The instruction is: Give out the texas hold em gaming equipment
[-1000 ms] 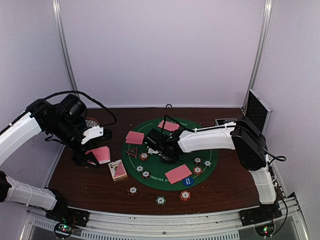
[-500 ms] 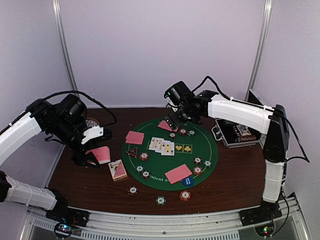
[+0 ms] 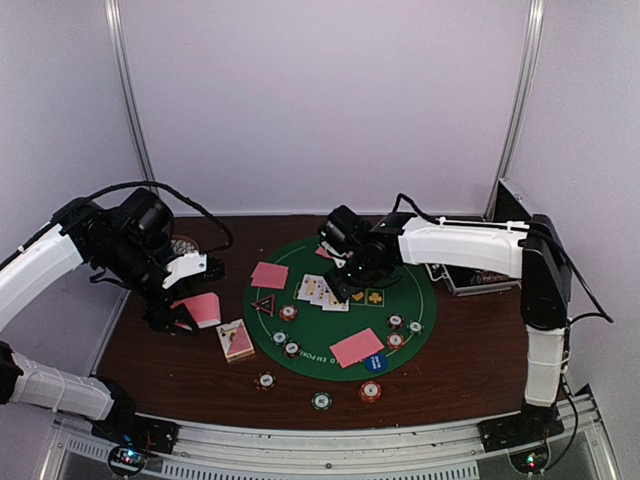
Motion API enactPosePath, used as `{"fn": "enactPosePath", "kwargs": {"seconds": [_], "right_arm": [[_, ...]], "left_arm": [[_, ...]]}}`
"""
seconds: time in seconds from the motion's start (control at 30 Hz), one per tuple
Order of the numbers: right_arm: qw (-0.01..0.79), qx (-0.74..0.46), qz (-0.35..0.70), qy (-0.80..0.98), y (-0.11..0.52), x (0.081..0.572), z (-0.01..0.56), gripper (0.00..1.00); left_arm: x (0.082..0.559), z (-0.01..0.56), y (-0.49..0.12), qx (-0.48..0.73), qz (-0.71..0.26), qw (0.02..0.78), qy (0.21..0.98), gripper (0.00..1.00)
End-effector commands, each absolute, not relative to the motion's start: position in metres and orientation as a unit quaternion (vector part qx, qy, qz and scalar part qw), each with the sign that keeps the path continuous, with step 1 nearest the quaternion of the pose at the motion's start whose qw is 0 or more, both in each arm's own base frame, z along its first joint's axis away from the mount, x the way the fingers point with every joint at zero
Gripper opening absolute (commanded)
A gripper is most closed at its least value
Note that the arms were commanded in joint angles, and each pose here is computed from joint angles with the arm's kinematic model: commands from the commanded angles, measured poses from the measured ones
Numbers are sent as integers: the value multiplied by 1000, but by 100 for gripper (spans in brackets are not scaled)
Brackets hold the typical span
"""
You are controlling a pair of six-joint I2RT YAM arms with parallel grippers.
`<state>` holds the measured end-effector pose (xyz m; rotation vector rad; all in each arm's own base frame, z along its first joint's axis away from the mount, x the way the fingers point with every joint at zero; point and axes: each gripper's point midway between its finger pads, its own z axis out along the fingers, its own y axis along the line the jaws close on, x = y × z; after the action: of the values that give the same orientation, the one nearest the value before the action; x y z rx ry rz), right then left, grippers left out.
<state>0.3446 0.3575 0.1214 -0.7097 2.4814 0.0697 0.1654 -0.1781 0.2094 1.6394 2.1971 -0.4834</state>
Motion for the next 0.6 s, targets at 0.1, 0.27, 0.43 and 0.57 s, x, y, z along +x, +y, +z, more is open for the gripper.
{"fn": "enactPosePath", "kwargs": {"seconds": [0.1, 0.27, 0.43, 0.57], "right_arm": [[217, -238, 79, 943, 384, 316, 74, 42], [192, -231, 97, 949, 395, 306, 49, 35], [186, -220, 105, 952, 401, 308, 34, 34], [180, -199, 102, 958, 394, 320, 25, 32]], "left_arm": [[168, 220, -182, 576, -178, 197, 773, 0], [168, 221, -181, 576, -176, 199, 773, 0], [168, 219, -181, 576, -175, 196, 774, 0], [168, 220, -180, 576, -174, 199, 773, 0]]}}
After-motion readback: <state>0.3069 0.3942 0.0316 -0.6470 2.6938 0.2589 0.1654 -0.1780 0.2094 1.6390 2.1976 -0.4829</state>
